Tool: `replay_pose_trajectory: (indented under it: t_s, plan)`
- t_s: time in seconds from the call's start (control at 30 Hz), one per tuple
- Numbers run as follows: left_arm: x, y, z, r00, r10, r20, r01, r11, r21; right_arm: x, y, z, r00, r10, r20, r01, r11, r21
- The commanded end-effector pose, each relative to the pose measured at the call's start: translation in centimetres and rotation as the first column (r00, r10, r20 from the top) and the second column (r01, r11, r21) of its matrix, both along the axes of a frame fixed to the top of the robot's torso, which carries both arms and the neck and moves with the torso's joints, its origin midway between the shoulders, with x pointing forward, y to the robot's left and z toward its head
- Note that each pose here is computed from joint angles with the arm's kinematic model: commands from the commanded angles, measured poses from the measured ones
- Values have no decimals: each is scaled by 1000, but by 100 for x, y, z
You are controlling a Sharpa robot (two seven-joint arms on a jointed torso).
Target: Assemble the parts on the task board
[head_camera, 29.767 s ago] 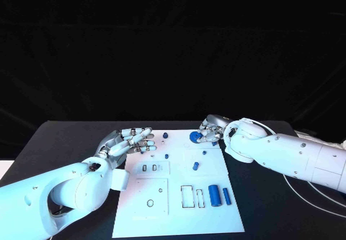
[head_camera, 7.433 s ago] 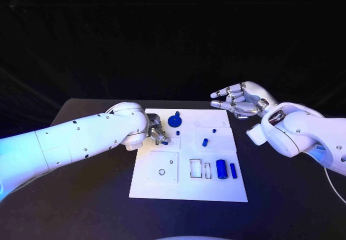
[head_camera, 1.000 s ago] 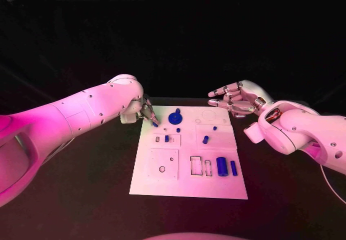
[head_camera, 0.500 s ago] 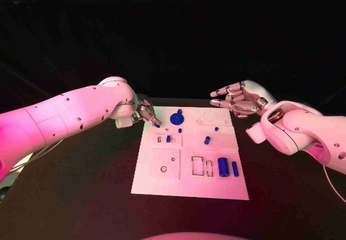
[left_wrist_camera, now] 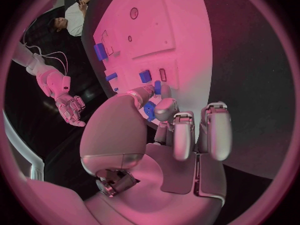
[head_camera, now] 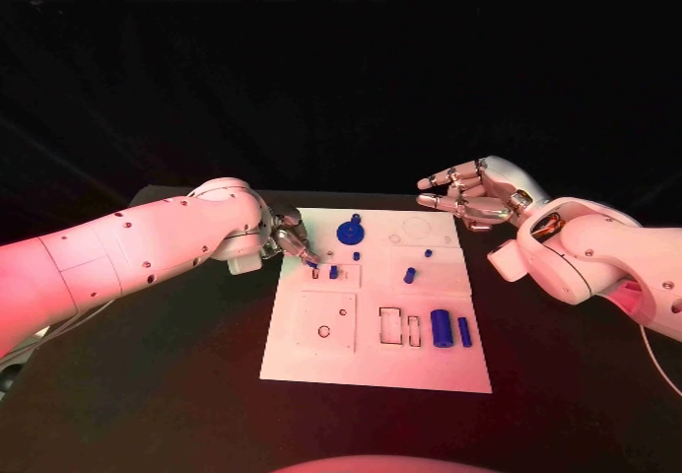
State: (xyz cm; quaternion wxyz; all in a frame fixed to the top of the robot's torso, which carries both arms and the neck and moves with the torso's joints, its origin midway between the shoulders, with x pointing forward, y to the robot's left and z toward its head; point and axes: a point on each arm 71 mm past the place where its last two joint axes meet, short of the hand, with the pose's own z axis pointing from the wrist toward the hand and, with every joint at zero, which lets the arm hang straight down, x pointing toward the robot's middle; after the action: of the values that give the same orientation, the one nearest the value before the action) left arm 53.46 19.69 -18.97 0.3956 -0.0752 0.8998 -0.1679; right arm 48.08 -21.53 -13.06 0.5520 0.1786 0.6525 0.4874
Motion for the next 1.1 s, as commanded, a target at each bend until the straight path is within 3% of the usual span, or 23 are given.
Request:
replay_pose_trajectory:
  t_s: [0.03,0.4,1.1]
  plan:
    - [-6,-6,-41,1000,-9,30,9,1000,15,-8,11,-4,1000,12,-3,-12,1000,-1]
    - [-65,-33,-141,1000,-25,-5,25,999,34,-8,7,-6,1000,12,-3,-12,1000,-1]
    - [-89,-43,-185,997,-53,-47,56,996,64,4,-12,-9,1000,8,-2,-8,1000,-2]
